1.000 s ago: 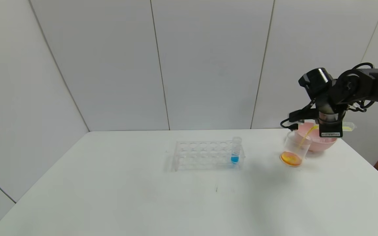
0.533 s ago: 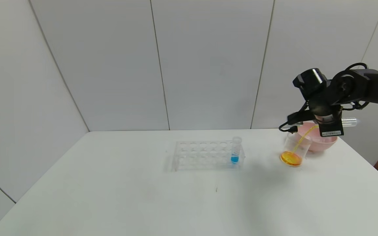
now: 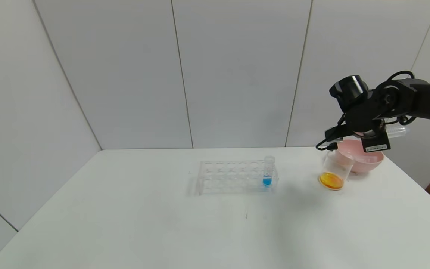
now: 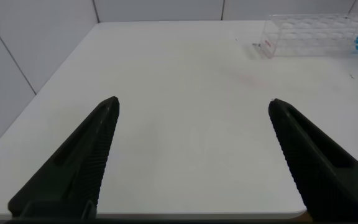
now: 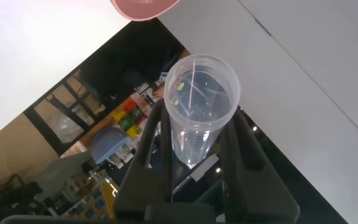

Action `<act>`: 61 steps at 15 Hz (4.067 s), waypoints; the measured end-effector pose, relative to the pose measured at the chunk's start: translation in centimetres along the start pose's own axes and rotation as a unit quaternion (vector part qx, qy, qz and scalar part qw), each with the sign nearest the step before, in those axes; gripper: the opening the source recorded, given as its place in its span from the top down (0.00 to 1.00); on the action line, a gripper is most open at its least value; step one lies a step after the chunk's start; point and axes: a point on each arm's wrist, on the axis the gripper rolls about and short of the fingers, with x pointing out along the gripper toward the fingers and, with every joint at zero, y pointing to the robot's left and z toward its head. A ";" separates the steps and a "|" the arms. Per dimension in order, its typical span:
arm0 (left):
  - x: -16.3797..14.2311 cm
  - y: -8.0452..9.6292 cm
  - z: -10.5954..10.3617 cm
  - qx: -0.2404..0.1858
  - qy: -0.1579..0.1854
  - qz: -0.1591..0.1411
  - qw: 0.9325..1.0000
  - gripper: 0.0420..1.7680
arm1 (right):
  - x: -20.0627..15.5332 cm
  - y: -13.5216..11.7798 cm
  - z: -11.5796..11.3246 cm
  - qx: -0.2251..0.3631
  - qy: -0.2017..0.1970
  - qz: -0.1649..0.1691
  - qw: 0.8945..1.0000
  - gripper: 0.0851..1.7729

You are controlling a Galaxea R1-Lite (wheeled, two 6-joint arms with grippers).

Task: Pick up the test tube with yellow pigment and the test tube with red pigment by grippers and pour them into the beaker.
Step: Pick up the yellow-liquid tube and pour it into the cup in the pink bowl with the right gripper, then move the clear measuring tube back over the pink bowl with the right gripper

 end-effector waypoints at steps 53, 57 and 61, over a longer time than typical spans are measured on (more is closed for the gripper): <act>0.0 0.0 0.0 0.000 0.000 0.000 1.000 0.03 | 14.8 5.0 -7.2 0.744 -0.368 0.066 0.555 0.75; 0.0 0.0 0.0 0.000 0.000 0.000 1.000 0.03 | 15.5 5.5 -6.7 0.744 -0.361 0.074 0.558 0.75; 0.0 0.0 0.0 0.000 0.000 0.000 1.000 0.03 | 15.7 5.6 -6.4 0.743 -0.361 0.077 0.558 0.75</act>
